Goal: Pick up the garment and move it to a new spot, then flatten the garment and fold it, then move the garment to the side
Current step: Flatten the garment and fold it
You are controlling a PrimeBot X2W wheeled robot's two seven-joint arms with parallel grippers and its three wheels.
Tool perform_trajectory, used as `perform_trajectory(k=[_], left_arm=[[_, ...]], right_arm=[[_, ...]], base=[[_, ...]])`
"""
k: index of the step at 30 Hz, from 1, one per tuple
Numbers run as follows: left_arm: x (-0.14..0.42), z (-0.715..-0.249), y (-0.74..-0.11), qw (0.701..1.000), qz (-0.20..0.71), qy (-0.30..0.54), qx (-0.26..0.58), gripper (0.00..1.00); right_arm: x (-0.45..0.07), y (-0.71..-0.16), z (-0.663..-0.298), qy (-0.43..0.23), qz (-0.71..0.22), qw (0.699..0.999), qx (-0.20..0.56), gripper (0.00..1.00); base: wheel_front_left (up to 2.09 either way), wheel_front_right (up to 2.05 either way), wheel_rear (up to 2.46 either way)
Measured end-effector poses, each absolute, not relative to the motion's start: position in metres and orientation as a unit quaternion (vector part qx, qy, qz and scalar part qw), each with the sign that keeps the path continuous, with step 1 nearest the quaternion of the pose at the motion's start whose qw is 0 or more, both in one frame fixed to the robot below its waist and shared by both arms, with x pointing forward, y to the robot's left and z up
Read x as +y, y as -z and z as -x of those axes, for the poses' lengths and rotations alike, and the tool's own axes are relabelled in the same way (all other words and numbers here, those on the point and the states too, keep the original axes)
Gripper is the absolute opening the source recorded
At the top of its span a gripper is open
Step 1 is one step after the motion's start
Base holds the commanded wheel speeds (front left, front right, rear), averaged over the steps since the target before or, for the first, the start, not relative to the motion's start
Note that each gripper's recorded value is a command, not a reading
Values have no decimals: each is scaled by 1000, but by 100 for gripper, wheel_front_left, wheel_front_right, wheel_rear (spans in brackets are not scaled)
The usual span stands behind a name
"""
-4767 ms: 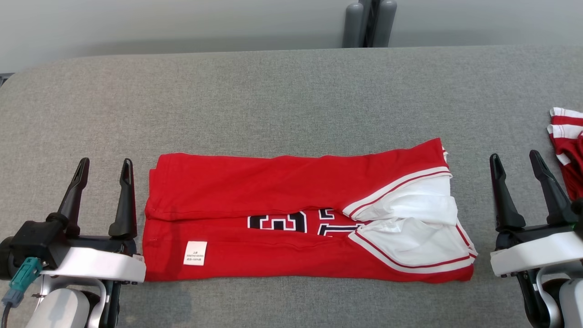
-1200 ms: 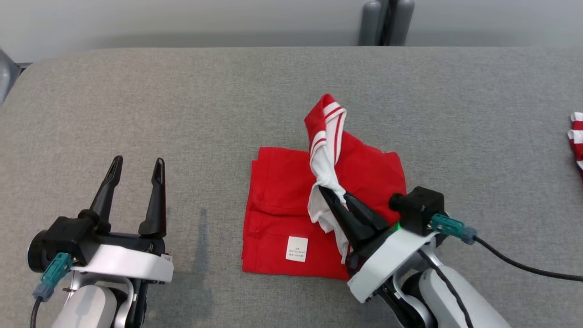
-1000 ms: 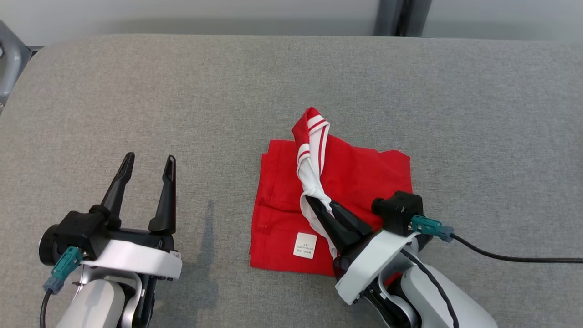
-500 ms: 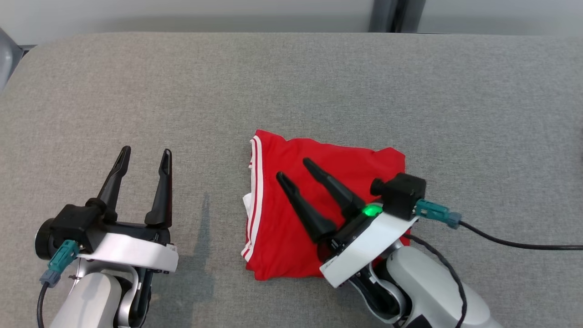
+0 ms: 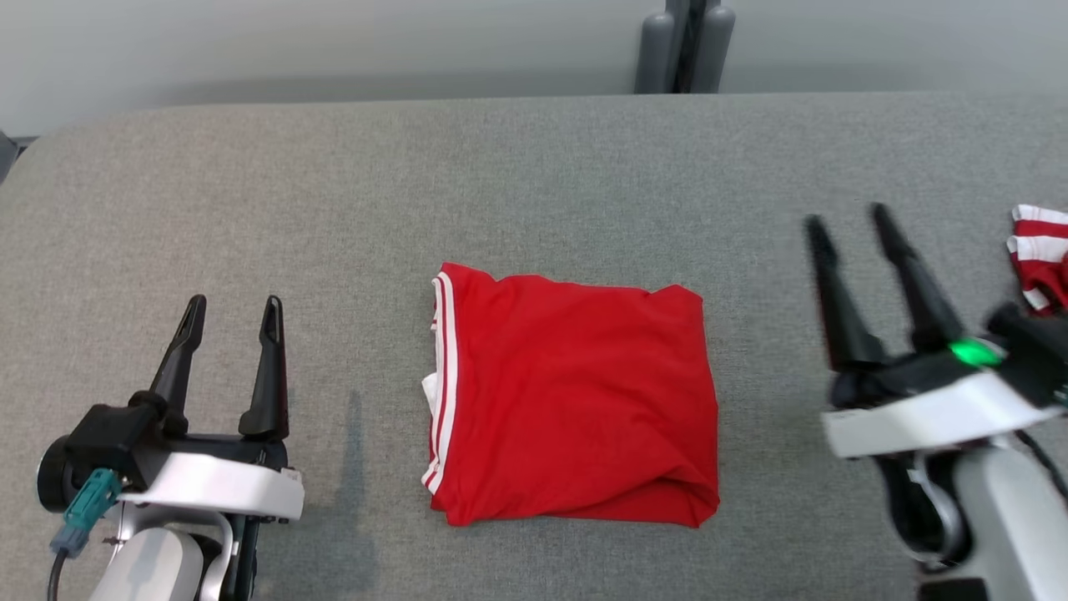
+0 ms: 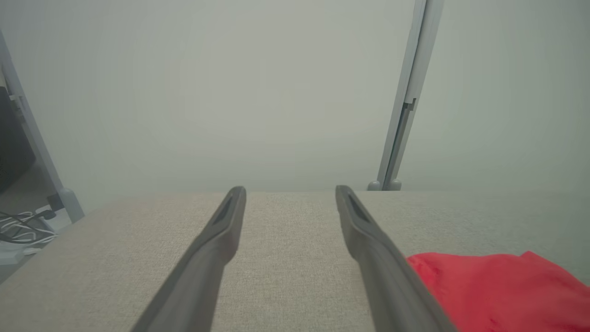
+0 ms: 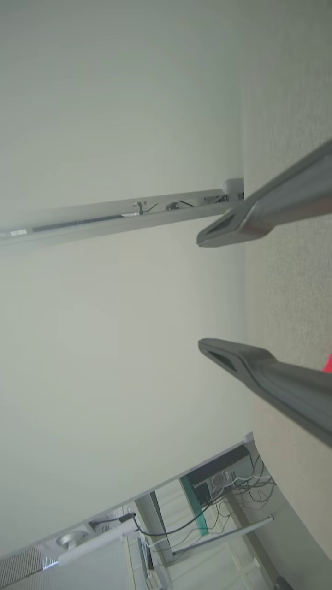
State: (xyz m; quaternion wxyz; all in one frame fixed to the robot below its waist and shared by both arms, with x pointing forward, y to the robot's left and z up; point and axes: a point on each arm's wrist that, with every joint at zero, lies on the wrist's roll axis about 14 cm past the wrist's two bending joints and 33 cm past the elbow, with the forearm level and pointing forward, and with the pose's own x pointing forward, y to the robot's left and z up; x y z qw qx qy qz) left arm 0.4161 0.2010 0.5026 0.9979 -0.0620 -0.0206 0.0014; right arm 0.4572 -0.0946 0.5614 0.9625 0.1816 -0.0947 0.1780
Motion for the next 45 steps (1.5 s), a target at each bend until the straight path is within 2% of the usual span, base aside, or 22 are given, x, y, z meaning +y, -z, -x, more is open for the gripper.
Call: perform_trajectory(k=[5, 9, 30, 45], left_arm=[[198, -406, -507, 997, 75, 2, -24, 100], [197, -401, -513, 997, 74, 5, -28, 100], [198, -352, -535, 998, 56, 6, -35, 100], [206, -343, -531, 998, 57, -13, -27, 100]], right_arm=[[-146, -547, -443, -108, -109, 985, -76, 100], [-157, -539, -431, -91, -90, 990, -59, 100], [-176, -546, -376, -71, -50, 995, -49, 100], [-180, -543, -368, -61, -51, 996, -40, 100]], base=[[0, 0, 0], [0, 0, 0], [0, 0, 0], [0, 0, 0]])
